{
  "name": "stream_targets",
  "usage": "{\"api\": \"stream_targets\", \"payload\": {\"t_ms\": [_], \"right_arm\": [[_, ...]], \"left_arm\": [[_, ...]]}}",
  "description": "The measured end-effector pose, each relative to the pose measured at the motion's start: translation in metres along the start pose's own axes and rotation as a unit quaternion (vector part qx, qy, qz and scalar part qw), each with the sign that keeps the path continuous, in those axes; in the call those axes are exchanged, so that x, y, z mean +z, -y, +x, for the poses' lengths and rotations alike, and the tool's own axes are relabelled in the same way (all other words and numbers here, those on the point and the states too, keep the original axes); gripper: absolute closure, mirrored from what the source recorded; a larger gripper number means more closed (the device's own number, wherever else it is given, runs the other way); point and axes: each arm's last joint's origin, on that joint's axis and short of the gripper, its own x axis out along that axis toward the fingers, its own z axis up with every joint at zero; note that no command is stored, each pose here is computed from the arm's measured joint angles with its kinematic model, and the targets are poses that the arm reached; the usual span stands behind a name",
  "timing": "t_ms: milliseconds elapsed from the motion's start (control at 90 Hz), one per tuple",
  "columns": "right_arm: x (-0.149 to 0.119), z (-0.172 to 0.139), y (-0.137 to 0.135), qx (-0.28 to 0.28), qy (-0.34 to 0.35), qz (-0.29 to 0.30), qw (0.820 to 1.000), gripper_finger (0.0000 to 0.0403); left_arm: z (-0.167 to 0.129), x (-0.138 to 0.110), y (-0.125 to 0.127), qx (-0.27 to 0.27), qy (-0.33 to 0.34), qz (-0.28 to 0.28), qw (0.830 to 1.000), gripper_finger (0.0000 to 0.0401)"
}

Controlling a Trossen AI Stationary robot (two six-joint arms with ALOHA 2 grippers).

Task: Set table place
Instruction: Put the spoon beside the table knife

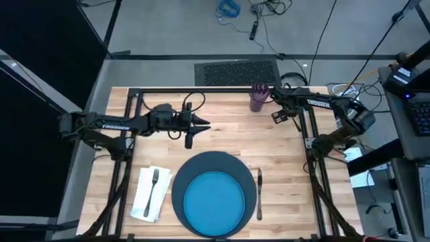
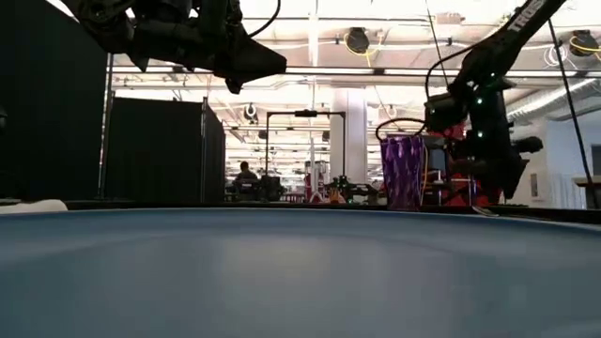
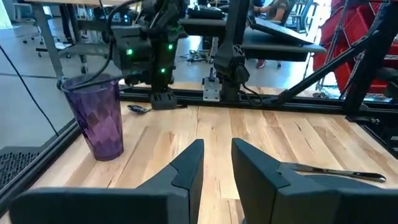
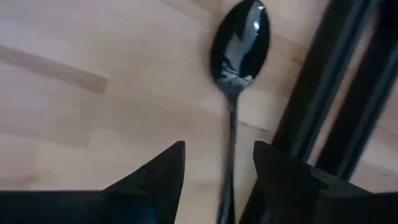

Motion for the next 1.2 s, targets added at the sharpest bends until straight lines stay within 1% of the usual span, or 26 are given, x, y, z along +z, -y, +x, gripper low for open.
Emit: {"api": "stream_targets", "payload": {"t_ms": [122, 211, 300, 678, 856, 1200], "right_arm": [[0.000, 0.008, -0.007, -0.031, -0.010, -0.005, 0.999, 0.0227], [0.001, 0.012, -0.008, -0.034, -0.016, -0.007, 0.999, 0.0227], [0.000, 0.013, -0.008, -0.021, -0.024, -0.011, 0.999, 0.0227], [0.001, 0.013, -0.008, -0.011, -0.027, -0.013, 0.999, 0.0227], [-0.001, 0.021, -0.007, 0.021, -0.029, -0.011, 0.999, 0.0227], [-0.002, 0.022, -0.007, 0.023, -0.029, -0.019, 0.999, 0.0227]], "left_arm": [[0.000, 0.000, 0.001, -0.002, -0.001, 0.000, 1.000, 0.0333], [0.000, 0.000, 0.001, -0.002, -0.001, 0.000, 1.000, 0.0333], [0.000, 0.000, 0.001, -0.002, -0.002, 0.000, 1.000, 0.0333], [0.000, 0.000, 0.001, -0.002, -0.001, 0.000, 1.000, 0.0333], [0.000, -0.001, 0.001, -0.002, -0.004, -0.001, 1.000, 0.0333], [0.000, -0.001, 0.001, -0.002, -0.006, -0.003, 1.000, 0.0333]]}}
